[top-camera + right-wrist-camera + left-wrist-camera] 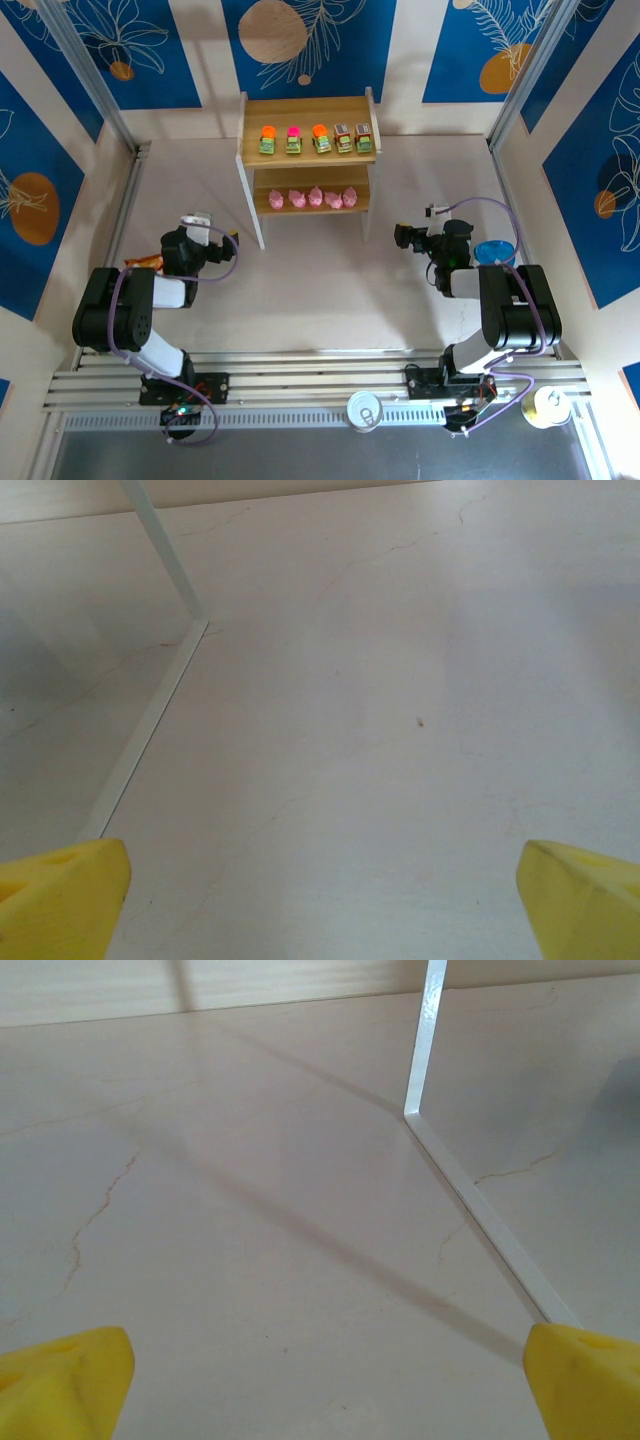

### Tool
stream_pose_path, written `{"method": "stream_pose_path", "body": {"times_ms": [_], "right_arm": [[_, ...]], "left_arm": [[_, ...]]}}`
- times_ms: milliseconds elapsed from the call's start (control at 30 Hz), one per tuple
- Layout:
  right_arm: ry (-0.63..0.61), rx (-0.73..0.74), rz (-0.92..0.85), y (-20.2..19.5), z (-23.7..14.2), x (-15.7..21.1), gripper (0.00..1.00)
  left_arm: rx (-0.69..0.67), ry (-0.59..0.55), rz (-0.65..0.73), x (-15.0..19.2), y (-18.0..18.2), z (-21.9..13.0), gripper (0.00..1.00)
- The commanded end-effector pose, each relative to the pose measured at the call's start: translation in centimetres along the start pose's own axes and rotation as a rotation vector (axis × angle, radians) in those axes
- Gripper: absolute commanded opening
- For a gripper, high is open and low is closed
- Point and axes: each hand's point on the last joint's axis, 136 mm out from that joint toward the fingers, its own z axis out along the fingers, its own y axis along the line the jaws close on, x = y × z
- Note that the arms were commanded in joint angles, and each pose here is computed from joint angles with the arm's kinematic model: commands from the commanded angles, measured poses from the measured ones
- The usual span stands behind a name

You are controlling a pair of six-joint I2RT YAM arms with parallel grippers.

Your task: Place and organize the plastic toys onto the shelf

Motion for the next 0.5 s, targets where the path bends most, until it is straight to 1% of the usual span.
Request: {"method": "stream_pose_path", "body": {"times_ms": [0,467], "right_arm": [[-0.031,0.000,-0.008,0.10,0.18,-0.96,0.99],[-0.031,-0.006,-0.003,0.08,0.17,-0.97,0.99]], "left_arm": [[0.023,-0.027,0.021,-0.55,-0.27,-0.04,1.00],[0.023,-0.018,0.023,-0.51,-0.24,0.11,1.00]]}}
